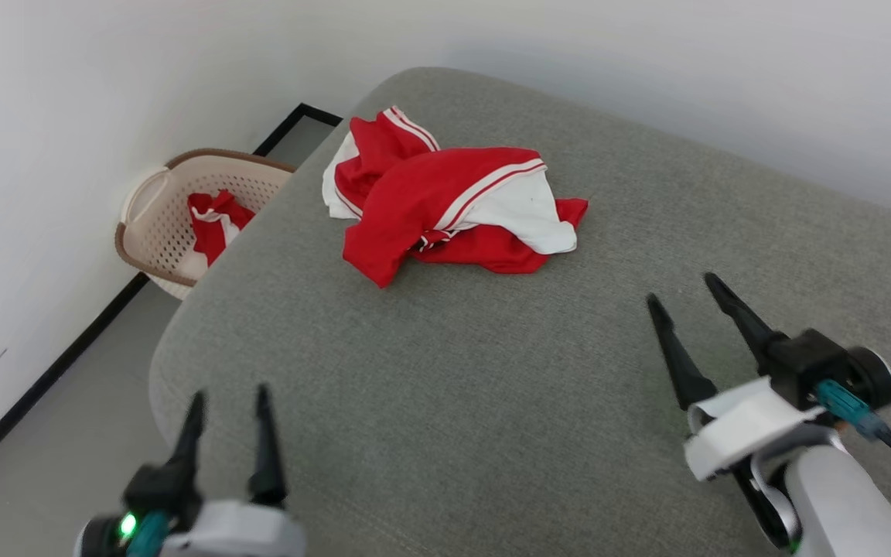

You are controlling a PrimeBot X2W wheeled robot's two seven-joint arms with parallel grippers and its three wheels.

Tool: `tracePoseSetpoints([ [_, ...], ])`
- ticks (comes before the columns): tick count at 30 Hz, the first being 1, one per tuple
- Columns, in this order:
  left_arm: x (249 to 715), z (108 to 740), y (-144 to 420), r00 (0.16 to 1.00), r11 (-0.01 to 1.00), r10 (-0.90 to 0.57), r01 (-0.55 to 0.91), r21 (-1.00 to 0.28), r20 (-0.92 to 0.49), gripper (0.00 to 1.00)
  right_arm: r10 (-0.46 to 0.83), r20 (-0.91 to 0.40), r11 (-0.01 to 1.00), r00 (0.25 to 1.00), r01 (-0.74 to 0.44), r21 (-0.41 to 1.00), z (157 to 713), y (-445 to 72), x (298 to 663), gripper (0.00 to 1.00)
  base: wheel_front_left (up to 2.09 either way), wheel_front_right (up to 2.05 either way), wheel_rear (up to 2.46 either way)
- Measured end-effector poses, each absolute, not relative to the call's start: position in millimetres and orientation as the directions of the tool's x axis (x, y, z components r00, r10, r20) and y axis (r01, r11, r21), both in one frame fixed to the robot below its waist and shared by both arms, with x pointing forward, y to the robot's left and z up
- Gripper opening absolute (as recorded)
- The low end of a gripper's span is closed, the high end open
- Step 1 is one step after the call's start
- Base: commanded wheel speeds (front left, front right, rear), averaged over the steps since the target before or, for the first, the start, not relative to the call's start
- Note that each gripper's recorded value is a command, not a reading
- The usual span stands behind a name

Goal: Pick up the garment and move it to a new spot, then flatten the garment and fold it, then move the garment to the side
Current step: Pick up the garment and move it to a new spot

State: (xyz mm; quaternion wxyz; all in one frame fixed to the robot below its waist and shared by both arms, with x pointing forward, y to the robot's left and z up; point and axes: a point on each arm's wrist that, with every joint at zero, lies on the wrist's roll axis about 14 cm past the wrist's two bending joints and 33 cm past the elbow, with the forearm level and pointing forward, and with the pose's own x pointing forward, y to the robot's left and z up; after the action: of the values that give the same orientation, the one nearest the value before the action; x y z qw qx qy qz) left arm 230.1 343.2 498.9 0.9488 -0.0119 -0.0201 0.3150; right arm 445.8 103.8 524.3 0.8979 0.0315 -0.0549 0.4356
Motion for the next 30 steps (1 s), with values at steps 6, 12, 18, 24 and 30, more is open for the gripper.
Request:
tracePoseSetpoints([
  [6,293.1,517.0,332.4,0.91,0.911,0.409,-0.411,0.031,0.069,1.0,0.74,0.099,0.669,0.666,-0.744,0.005,511.3,77.4,448.9,1.0,0.0,0.0,0.0],
  [12,359.9,541.5,346.6,0.946,0.946,0.314,-0.319,0.06,0.08,1.0,0.704,0.138,0.706,0.697,-0.708,-0.023,525.4,56.7,460.0,1.0,0.0,0.0,0.0],
  [18,418.1,529.4,371.2,0.945,0.951,0.308,-0.307,0.02,-0.113,1.0,0.635,0.136,0.768,0.761,-0.641,0.0,519.4,22.1,473.8,1.0,0.0,0.0,0.0],
  [24,475.1,497.7,364.0,0.906,0.967,0.233,-0.255,-0.017,-0.354,1.0,0.55,0.128,0.829,0.825,-0.558,0.03,508.8,-15.2,488.9,1.0,0.0,0.0,0.0],
  [30,502.1,445.5,364.6,0.778,0.969,0.187,-0.248,-0.019,-0.6,1.0,0.468,0.092,0.878,0.879,-0.474,0.058,489.9,-49.5,497.2,1.0,0.0,0.0,0.0],
])
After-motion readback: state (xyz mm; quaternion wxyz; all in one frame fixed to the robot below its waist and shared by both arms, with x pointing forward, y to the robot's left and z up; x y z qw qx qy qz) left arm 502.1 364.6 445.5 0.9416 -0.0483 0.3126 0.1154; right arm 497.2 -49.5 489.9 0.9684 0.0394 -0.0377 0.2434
